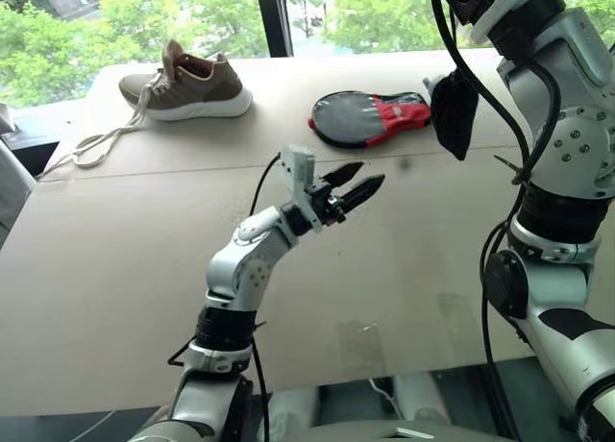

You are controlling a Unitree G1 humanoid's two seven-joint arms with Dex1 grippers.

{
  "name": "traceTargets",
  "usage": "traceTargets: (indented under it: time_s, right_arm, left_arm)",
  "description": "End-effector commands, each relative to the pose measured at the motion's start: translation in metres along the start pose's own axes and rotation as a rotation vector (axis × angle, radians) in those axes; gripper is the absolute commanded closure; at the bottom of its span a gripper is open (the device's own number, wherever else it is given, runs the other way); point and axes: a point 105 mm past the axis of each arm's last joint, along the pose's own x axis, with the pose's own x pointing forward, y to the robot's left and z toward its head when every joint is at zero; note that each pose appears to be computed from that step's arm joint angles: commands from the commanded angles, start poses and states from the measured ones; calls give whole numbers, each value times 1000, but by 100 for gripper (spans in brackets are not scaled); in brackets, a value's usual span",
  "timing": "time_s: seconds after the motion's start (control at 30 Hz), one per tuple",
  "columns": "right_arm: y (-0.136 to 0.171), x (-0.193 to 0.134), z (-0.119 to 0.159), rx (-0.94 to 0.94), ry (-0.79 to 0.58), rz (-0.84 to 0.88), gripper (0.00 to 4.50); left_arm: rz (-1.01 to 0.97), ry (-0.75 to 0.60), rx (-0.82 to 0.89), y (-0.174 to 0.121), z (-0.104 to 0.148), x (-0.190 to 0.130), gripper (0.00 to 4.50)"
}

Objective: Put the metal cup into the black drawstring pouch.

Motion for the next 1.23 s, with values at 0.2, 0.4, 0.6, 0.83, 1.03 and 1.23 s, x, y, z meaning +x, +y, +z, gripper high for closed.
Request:
traceTargets:
  time_s: [0.2, 0.4, 0.6, 0.83, 1.03, 1.23]
  right_arm:
    - [-33, -25, -9, -54, 46, -86, 450]
    - [-78, -89, -80, -97, 361, -174, 450]
    - [-61, -230, -171, -208, 926, 90, 270]
    - [-73, -296, -151, -134, 823, 78, 270]
    - [-69, -324, -144, -81, 796, 114, 270]
    - [-68, -326, -150, -53, 799, 149, 270]
  left_arm:
    - [327, -408, -47, 65, 105, -90, 143]
    - [479, -280, -34, 88, 84, -136, 143]
    - [253, 291, -96, 22, -28, -142, 138]
    - [231, 455, 37, -13, -59, -173, 138]
    - [334, 419, 164, -6, -54, -191, 138]
    - [384, 407, 251, -3, -53, -197, 138]
